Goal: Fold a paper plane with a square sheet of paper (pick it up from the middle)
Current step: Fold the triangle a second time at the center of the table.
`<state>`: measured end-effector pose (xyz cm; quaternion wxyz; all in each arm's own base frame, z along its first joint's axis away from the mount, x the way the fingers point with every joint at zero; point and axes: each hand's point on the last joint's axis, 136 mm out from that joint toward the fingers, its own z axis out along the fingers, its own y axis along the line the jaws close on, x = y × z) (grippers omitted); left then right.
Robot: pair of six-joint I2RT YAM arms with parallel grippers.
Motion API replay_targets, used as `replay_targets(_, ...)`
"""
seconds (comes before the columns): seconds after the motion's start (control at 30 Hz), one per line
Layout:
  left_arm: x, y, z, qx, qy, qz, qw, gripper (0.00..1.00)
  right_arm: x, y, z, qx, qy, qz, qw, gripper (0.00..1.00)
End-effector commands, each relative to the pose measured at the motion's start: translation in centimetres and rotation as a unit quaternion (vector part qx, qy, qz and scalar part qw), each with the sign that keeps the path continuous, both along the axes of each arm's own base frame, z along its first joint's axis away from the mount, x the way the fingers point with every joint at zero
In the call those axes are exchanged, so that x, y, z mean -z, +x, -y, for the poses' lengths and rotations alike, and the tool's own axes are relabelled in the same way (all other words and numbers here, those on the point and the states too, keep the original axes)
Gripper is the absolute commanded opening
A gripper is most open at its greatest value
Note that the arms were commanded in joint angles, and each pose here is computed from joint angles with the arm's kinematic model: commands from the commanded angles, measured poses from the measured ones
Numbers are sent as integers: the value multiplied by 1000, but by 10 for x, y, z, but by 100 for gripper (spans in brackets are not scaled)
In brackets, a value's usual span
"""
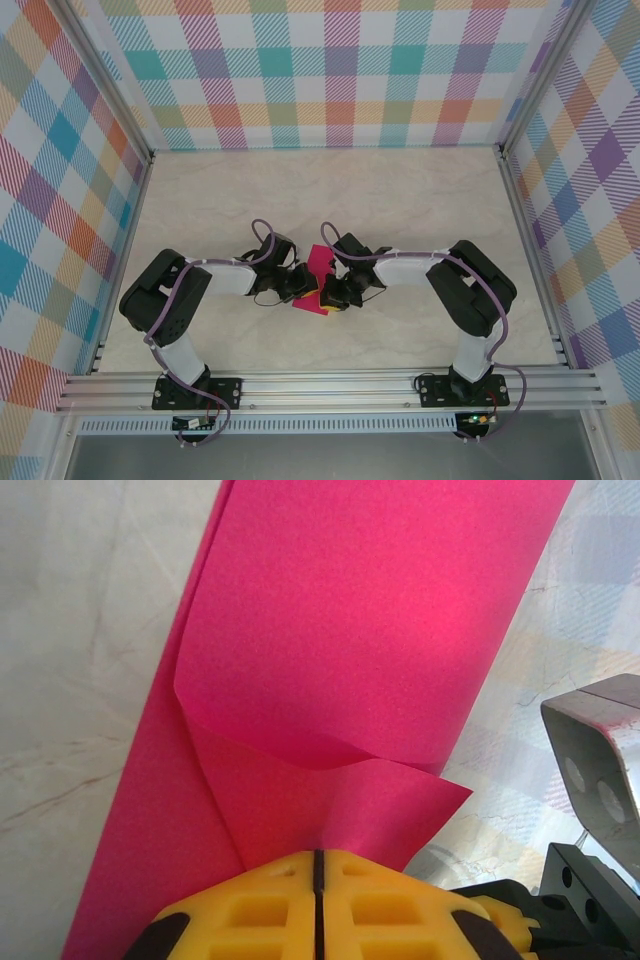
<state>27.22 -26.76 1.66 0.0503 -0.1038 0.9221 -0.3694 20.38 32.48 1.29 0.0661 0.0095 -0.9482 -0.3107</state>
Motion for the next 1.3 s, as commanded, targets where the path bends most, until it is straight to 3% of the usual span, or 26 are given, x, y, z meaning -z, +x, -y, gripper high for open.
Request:
replay_targets(0.0,26,14,-36,-51,85,8,995,10,38,-26,31,0,-78,-41,996,8)
replay_targets(0.63,18,37,-45,-60,47,17,997,16,39,-27,29,0,-71,-43,997,8)
replay_targets(1.27,14,59,-54,-65,46,15,997,19,40,-29,31,-3,-73,-43,996,8)
